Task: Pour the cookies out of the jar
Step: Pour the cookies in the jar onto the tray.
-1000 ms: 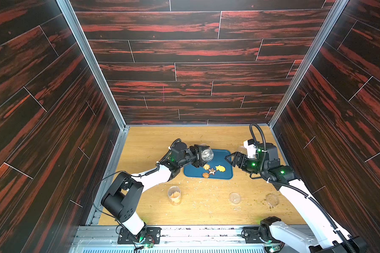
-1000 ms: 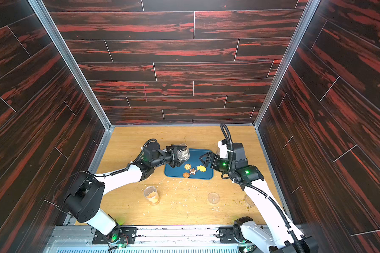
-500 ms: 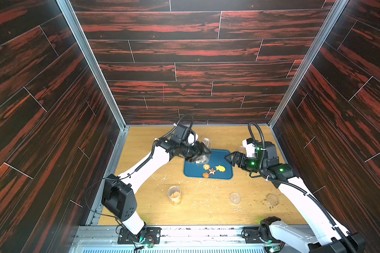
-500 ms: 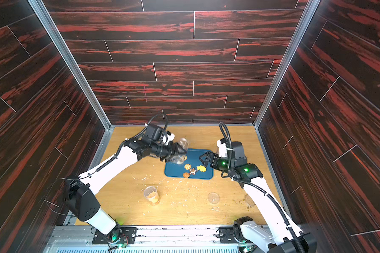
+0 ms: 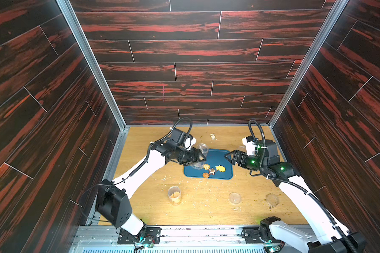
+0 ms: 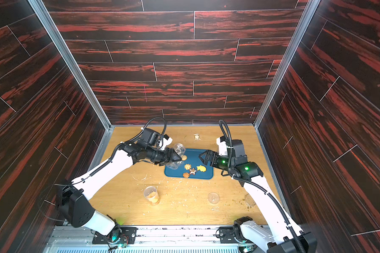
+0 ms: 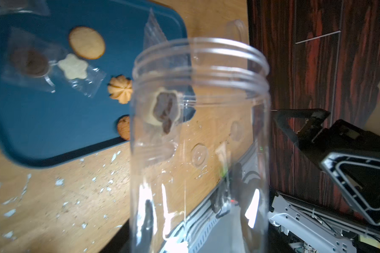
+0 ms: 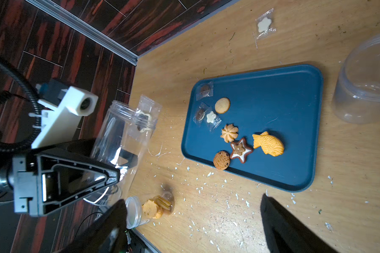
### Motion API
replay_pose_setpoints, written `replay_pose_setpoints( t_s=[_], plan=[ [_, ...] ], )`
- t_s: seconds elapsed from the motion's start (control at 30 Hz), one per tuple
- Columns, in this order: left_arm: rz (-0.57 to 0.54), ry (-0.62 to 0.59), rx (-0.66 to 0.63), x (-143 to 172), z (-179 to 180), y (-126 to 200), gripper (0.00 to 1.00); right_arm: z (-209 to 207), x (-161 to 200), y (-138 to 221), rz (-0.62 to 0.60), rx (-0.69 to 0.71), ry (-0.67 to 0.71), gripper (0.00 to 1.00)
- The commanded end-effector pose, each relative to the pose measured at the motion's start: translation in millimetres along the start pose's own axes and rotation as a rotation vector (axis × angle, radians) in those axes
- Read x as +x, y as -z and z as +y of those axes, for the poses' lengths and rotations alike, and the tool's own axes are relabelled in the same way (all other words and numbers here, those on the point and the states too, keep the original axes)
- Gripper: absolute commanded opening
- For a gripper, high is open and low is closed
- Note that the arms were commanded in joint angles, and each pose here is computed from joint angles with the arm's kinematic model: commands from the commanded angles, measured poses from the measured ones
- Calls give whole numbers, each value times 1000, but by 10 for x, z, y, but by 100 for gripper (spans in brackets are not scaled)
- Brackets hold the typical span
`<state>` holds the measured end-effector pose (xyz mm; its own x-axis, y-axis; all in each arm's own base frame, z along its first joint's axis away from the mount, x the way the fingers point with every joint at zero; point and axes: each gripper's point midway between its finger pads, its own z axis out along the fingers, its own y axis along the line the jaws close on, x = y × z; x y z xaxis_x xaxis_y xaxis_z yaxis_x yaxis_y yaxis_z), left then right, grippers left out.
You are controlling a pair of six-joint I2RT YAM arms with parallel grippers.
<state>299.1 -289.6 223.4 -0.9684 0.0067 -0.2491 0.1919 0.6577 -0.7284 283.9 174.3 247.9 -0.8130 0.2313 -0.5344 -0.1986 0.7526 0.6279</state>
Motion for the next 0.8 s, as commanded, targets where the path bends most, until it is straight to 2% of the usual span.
replay_pose_setpoints(
  t_s=[0.0, 0.13, 0.23, 0.4, 0.5, 0.7, 0.77],
  plan=[
    [-36, -28, -4, -44, -9, 95, 50, 13, -13, -13, 15, -4, -4, 98],
    [-18, -126, -78, -67, 56, 131, 50, 27, -40, -25, 15, -6, 0, 98],
    [-74, -258, -91, -163, -13, 235, 50, 54, -67, -43, 19, -15, -3, 98],
    [-256, -611, 127, -240, -514, 418, 49, 143, -138, -62, 19, -48, 5, 98],
    [-348, -799, 178, -171, -599, 495, 50, 169, -164, -74, 16, -57, 12, 98],
    [-356, -946, 184, -48, -638, 555, 50, 143, -194, -145, 26, -46, 11, 98],
    [-384, -927, 162, -92, -612, 559, 51, 156, -242, -193, 40, -42, 14, 98]
  ],
)
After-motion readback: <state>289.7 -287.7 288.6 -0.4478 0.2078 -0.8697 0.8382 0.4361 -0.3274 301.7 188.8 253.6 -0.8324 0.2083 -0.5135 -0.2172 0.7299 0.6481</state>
